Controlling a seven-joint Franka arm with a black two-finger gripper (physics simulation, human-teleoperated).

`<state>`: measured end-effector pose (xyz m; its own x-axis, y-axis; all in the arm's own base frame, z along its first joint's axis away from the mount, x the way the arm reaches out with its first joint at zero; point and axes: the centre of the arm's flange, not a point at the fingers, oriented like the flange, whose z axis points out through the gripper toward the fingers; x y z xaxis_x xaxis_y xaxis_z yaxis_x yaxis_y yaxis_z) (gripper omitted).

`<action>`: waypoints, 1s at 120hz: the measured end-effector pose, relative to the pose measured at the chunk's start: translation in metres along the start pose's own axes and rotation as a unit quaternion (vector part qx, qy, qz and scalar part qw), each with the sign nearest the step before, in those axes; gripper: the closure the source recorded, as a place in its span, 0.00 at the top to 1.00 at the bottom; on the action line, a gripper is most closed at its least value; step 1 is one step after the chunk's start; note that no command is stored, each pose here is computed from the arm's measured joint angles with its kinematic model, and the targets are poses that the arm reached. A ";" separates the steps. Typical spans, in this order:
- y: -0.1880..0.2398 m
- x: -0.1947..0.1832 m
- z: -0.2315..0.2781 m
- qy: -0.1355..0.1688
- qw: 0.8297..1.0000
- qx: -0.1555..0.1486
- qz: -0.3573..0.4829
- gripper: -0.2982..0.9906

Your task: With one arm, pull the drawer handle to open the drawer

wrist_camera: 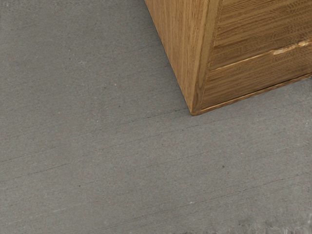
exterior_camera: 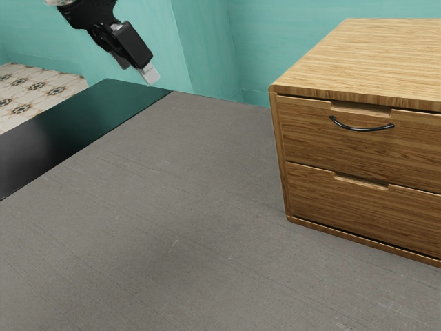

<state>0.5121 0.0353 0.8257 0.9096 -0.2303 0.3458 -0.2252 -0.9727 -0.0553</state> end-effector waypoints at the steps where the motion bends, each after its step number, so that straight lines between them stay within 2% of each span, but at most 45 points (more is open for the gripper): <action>1: 0.004 0.001 0.001 -0.001 1.000 -0.002 0.014 0.77; 8: 0.039 0.012 0.010 0.000 0.993 -0.035 0.108 0.77; 15: 0.086 0.022 0.014 0.008 0.978 -0.064 0.199 0.77; 22: 0.139 0.029 0.014 0.019 0.954 -0.085 0.287 0.77; 32: 0.209 0.036 0.024 0.028 0.911 -0.107 0.398 0.77; 37: 0.229 0.045 0.044 0.028 0.893 -0.116 0.434 0.76; 41: 0.227 0.054 0.062 0.028 0.886 -0.119 0.447 0.76; 54: 0.190 0.076 0.097 0.039 0.878 -0.100 0.466 0.77; 72: 0.231 0.091 0.106 0.071 0.834 -0.086 0.541 0.75; 83: 0.236 0.095 0.110 0.079 0.818 -0.076 0.565 0.75; 101: 0.251 0.102 0.128 0.061 0.804 -0.037 0.590 0.75; 112: 0.249 0.105 0.137 0.056 0.806 -0.024 0.589 0.75; 120: 0.245 0.107 0.136 0.057 0.810 -0.015 0.584 0.71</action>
<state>0.6013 -0.2317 0.7219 0.0329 -0.9869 0.1577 -0.9184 -0.0921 -0.3847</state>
